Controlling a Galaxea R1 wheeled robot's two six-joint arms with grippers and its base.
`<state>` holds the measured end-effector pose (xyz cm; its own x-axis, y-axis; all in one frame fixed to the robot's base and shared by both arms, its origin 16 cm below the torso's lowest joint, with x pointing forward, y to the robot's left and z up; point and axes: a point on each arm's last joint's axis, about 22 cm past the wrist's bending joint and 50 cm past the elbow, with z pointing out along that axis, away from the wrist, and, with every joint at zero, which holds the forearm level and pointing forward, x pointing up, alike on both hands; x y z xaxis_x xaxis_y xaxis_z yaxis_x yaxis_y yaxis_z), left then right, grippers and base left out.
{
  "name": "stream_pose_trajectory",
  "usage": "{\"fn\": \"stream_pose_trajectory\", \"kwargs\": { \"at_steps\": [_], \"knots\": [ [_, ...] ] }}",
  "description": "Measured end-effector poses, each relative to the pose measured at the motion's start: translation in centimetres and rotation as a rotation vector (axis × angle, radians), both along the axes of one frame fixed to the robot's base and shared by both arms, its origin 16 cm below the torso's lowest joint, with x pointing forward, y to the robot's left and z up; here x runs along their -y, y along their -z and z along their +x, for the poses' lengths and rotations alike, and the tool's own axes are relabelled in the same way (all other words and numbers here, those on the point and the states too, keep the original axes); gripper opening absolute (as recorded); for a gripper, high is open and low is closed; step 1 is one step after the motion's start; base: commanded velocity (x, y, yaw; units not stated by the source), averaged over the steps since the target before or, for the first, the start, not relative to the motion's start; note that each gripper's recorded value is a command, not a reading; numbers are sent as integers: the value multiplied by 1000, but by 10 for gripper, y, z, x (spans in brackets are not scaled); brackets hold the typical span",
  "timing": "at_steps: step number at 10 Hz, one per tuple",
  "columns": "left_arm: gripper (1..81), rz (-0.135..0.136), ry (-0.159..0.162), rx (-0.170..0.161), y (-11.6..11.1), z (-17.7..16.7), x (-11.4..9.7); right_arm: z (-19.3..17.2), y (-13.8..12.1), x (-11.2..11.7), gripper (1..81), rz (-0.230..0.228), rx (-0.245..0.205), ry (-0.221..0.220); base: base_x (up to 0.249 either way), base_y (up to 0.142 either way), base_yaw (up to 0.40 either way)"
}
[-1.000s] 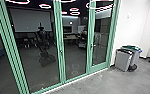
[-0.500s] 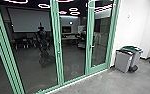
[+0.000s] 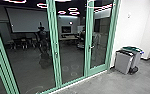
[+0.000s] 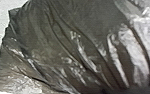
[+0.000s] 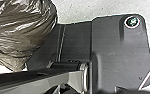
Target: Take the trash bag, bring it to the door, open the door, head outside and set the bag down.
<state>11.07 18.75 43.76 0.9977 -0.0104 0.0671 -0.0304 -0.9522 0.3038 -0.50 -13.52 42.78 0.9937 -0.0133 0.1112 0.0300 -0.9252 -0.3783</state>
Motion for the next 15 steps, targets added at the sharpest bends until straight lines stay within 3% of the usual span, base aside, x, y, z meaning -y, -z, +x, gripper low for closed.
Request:
{"fn": "stream_pose_trajectory", "kwargs": {
  "at_steps": [15],
  "knots": [
    [10,3,1,7,0,1,-1,-1,0,-1,811,0,1,0,143,-91,0]
  ]
}}
